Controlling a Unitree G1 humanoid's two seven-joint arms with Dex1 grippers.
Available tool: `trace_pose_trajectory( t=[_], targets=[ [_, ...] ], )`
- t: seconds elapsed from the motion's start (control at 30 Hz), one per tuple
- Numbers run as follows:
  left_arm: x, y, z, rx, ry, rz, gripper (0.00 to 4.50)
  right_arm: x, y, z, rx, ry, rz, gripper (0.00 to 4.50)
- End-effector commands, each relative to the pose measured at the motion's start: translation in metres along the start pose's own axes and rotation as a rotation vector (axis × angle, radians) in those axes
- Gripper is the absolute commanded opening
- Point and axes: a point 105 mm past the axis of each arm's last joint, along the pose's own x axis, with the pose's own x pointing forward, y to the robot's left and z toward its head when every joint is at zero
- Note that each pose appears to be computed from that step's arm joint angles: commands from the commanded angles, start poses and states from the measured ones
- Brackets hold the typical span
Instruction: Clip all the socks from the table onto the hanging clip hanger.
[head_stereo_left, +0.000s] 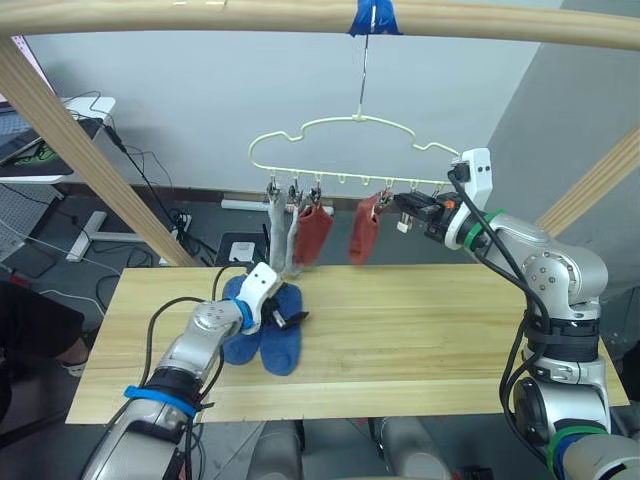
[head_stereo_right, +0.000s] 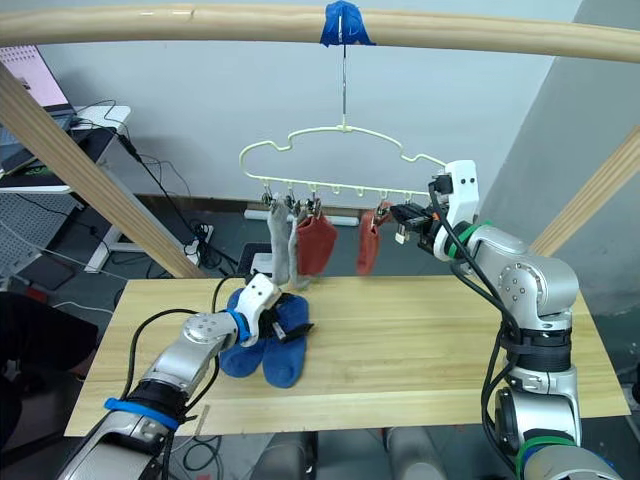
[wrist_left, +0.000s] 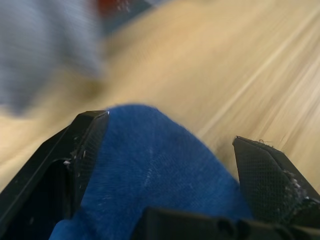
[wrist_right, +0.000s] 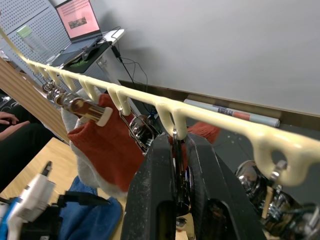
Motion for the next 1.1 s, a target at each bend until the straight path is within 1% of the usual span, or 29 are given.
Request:
trace_pose_trajectory(
  t=[0.03, 0.17, 0.27, 0.37, 0.43, 0.53, 0.67, 0.8, 0.87, 0.93, 1.1],
  targets=[
    [0.000, -0.008, -0.012, 0.060, 0.064, -0.073, 4.50, -0.004, 0.005, 0.012, -0.022, -0.041, 0.007, 0.04],
    [-0.003, -0.005, -0.031, 0.059, 0.153, -0.055, 4.50, -0.004, 0.003, 0.015, -0.019, -0.054, -0.006, 0.04],
    [0.001, -0.006, -0.035, 0.037, 0.162, -0.060, 4.50, -0.004, 0.002, 0.015, -0.014, -0.056, -0.013, 0.04],
    [0.006, -0.015, -0.031, 0.047, 0.134, -0.103, 3.92, -0.003, 0.001, 0.015, -0.013, -0.057, -0.015, 0.04],
    [0.008, -0.022, -0.025, 0.063, 0.100, -0.127, 3.38, -0.003, 0.000, 0.015, -0.014, -0.058, -0.018, 0.04],
    [0.010, -0.029, -0.017, 0.085, 0.054, -0.146, 2.78, -0.002, -0.001, 0.015, -0.017, -0.058, -0.020, 0.04],
    [0.012, -0.043, -0.008, 0.143, -0.007, -0.190, 1.70, -0.001, -0.001, 0.015, -0.016, -0.057, -0.018, 0.04],
    [0.013, -0.050, 0.000, 0.167, -0.045, -0.200, 0.64, 0.001, -0.001, 0.014, -0.016, -0.057, -0.015, 0.04],
    [0.015, -0.053, 0.013, 0.179, -0.106, -0.195, 0.05, 0.003, 0.000, 0.015, -0.013, -0.058, -0.007, 0.04],
    [0.014, -0.053, 0.026, 0.175, -0.168, -0.177, 0.02, 0.005, 0.001, 0.015, -0.011, -0.055, -0.003, 0.04],
    [0.007, -0.055, 0.043, 0.183, -0.271, -0.153, 0.02, 0.005, 0.000, 0.014, -0.008, -0.033, 0.009, 0.04]
  ],
)
